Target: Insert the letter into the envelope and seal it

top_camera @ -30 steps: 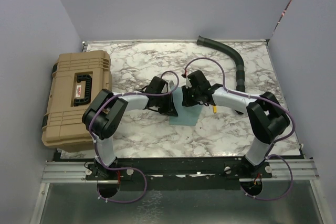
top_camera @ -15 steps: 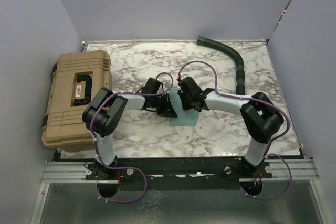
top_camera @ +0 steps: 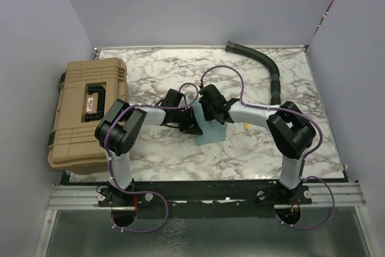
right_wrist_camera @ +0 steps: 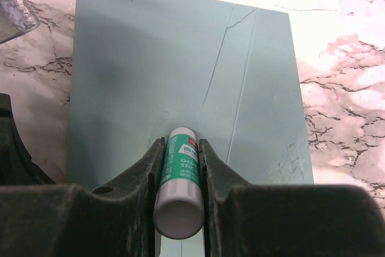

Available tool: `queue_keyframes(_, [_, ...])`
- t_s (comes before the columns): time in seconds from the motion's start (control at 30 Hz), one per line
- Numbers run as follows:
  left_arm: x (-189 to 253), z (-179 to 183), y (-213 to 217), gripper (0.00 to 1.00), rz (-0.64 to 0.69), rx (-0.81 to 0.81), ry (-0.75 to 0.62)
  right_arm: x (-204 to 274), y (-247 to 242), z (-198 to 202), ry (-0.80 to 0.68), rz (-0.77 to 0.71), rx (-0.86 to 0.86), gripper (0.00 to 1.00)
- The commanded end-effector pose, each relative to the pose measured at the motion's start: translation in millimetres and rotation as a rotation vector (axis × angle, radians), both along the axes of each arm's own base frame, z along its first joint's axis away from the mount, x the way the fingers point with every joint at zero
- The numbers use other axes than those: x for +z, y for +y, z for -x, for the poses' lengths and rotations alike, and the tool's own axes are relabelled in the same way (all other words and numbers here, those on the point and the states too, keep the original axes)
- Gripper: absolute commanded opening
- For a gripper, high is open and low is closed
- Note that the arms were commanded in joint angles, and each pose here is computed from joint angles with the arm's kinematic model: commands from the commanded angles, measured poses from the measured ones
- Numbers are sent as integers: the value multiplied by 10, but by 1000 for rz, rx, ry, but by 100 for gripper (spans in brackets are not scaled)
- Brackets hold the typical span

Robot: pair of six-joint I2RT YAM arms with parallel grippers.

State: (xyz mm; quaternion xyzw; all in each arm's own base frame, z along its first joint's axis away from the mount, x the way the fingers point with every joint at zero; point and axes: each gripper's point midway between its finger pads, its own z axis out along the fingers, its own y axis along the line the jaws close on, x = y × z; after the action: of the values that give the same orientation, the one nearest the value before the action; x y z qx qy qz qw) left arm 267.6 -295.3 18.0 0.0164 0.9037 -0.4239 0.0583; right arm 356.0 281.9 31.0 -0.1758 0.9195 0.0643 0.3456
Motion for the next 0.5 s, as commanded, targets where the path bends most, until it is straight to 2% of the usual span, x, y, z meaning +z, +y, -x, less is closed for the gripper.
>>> queue_keyframes(0.0, [-639, 207, 482, 0, -250, 74, 138, -190, -93, 116, 45, 22, -18, 1])
queue_keyframes(0.23, [-629, -79, 516, 0, -212, 297, 191, -270, -88, 557, 115, 43, 63, 1])
queue_keyframes(0.47, [-725, -125, 615, 0, -253, 401, 215, -305, -118, 761, 154, 58, 86, 1])
